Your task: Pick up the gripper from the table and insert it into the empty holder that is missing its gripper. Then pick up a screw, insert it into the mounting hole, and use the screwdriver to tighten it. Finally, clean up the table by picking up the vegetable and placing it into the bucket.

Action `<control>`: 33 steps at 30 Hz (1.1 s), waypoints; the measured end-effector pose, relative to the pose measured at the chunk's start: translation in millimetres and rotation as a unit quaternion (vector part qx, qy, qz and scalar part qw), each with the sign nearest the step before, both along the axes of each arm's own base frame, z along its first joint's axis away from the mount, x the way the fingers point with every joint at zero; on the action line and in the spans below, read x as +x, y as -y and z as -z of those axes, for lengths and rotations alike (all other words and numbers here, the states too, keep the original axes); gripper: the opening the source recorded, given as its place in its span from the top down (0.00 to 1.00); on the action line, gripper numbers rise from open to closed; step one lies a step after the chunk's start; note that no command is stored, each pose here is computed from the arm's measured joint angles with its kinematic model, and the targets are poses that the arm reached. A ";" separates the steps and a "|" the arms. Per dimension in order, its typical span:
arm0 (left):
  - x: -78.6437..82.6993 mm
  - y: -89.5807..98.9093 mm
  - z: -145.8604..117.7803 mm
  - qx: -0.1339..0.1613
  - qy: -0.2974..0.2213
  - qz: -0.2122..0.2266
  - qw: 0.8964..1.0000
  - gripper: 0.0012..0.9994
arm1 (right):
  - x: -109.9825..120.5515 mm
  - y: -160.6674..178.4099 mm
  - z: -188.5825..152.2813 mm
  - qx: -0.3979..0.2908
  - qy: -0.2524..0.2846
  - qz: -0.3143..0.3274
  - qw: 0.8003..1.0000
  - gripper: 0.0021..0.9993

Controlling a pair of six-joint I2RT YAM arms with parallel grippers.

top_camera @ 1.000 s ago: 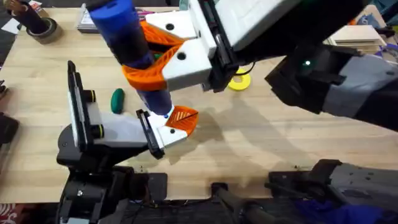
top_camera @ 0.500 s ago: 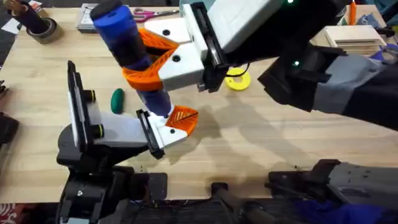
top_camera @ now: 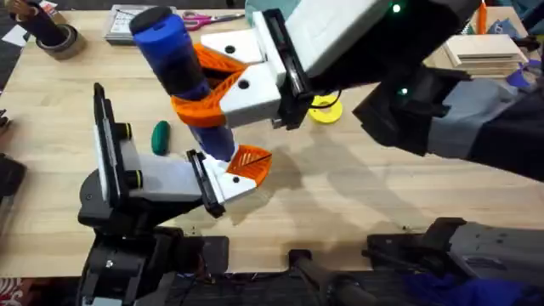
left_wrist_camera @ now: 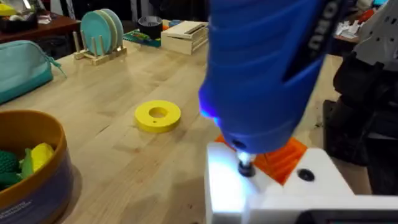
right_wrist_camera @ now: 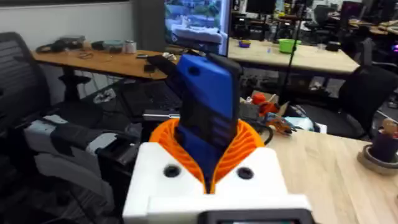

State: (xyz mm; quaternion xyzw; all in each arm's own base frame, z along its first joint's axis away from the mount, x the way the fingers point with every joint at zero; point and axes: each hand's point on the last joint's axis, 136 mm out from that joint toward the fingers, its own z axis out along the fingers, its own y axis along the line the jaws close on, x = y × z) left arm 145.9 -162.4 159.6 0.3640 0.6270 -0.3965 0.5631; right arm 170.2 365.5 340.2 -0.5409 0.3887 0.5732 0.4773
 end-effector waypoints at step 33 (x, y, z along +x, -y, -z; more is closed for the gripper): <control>-3.3 1.8 1.3 -0.004 -0.015 0.011 1.000 0.99 | 12.0 3.3 8.6 -0.022 -0.050 0.042 0.998 0.98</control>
